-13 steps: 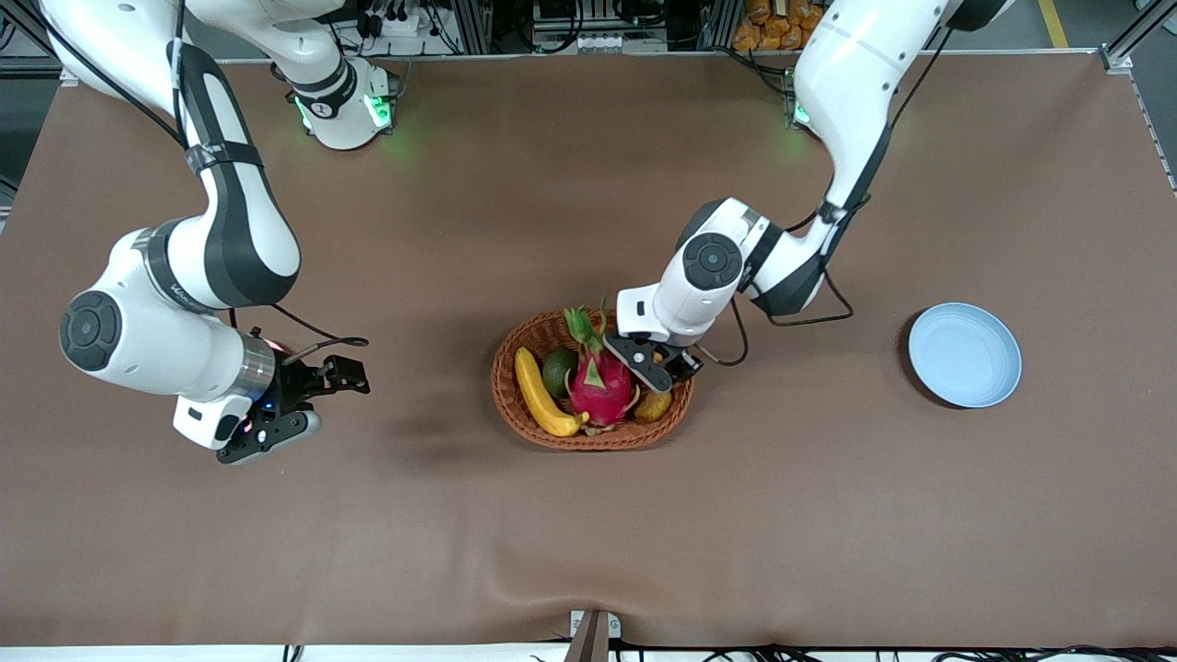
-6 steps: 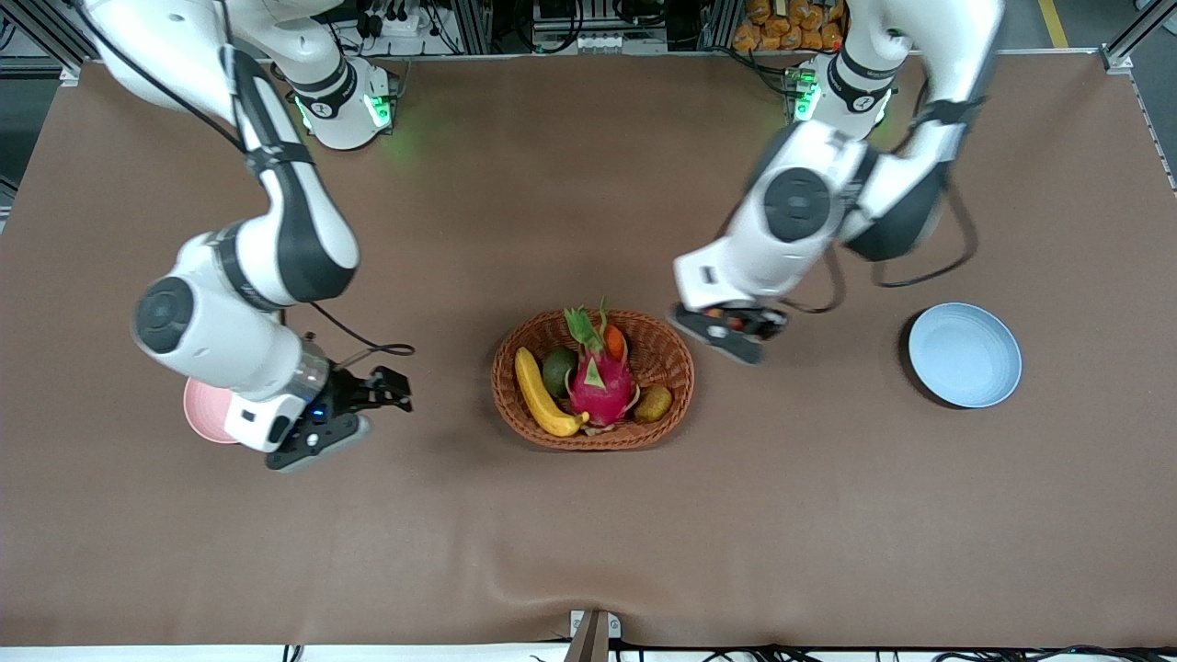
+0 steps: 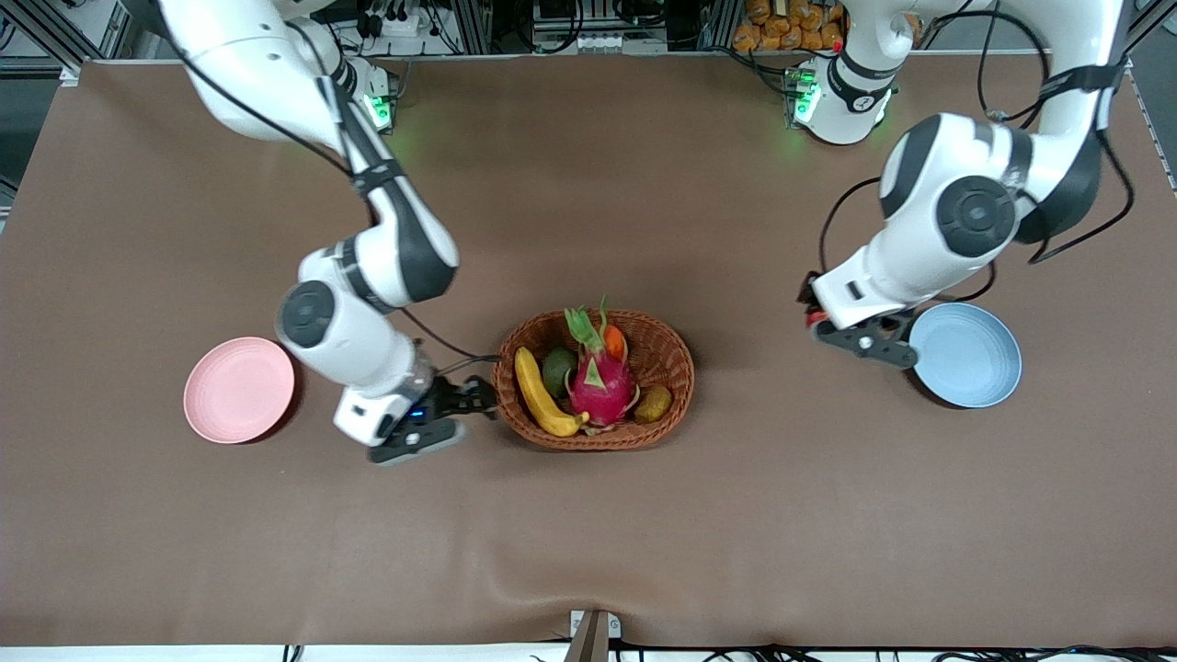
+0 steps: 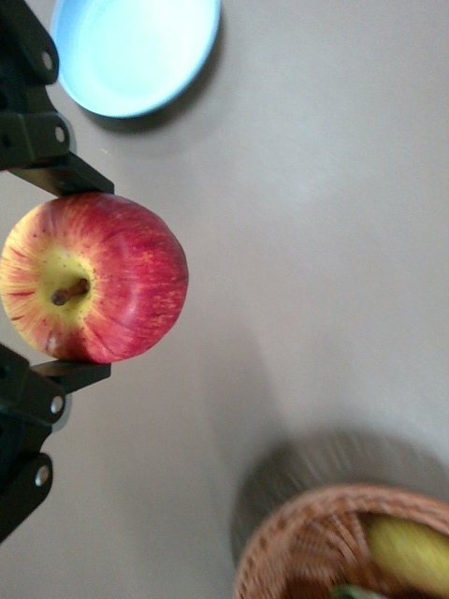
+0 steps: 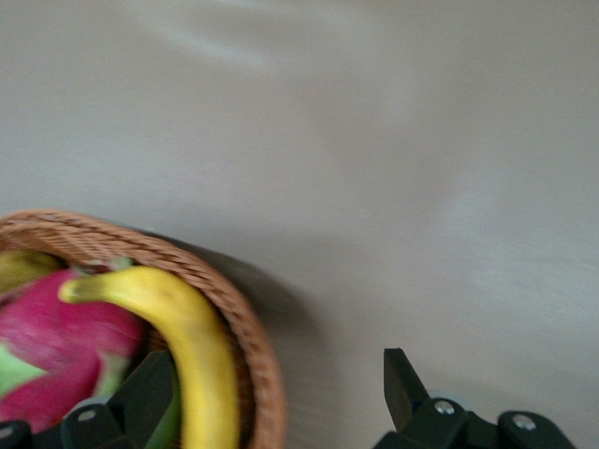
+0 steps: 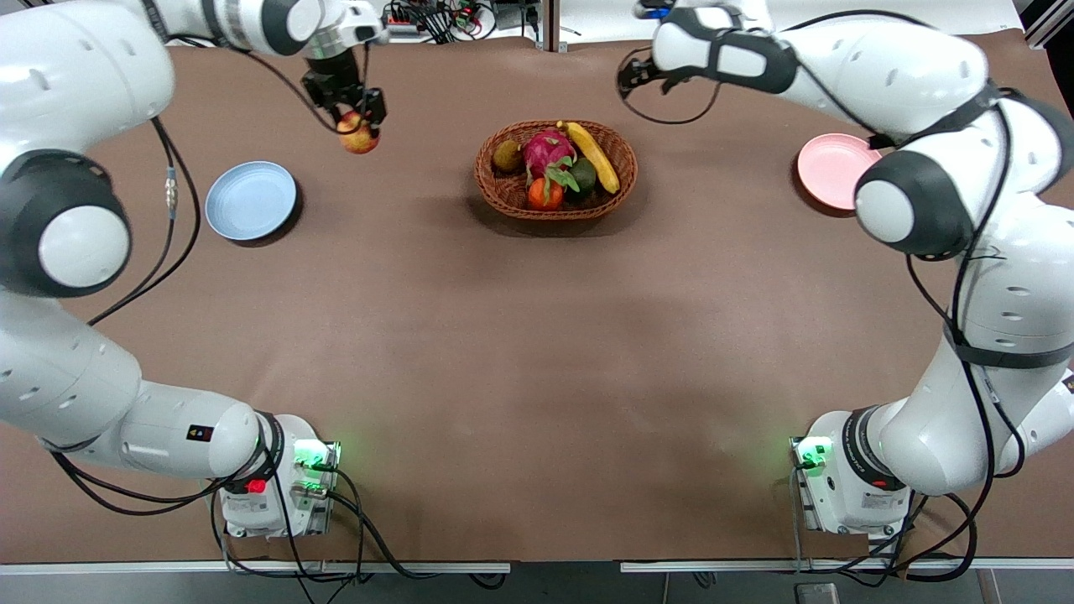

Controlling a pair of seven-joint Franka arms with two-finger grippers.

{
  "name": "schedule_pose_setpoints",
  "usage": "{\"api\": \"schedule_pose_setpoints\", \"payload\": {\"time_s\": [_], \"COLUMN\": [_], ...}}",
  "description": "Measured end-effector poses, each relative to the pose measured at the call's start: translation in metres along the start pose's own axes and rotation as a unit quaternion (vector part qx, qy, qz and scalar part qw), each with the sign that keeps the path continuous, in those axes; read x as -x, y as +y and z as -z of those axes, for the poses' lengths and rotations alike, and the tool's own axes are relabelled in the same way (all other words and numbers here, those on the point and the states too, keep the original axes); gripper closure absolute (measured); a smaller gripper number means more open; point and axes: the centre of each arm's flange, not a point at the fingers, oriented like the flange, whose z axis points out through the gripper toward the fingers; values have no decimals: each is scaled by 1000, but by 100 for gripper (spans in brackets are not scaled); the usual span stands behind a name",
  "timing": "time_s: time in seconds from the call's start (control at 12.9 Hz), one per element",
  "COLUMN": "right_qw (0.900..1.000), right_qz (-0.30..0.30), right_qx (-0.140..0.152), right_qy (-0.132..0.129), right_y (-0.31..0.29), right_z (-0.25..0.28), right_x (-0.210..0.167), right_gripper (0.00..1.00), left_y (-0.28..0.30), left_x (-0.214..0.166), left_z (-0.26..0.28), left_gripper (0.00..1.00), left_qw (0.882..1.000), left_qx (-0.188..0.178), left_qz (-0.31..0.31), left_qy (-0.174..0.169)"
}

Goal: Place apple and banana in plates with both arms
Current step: 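Carry the apple to the blue plate while the right gripper reaches the banana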

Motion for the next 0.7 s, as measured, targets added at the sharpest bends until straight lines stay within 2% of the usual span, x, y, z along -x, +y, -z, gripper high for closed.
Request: {"api": "schedule_pose_setpoints", "payload": {"time_s": [0.31, 0.54, 0.7], "right_qw": [999, 998, 998], "right_qz": [21, 31, 37], "right_qx": [-9, -9, -10], "right_qy": [42, 53, 56], "right_y": [-56, -69, -78], "right_z": [-40, -72, -83], "right_x": [5, 14, 19], "right_gripper": [0, 0, 0], "left_y": [-74, -154, -196], "left_x": [53, 81, 99], "left_z": [-19, -49, -73], "left_gripper": [27, 27, 27], "left_qw": [1000, 1000, 999], "left_qx": [2, 15, 17], "left_qz": [19, 8, -28], "left_qy": [-16, -15, 2]}}
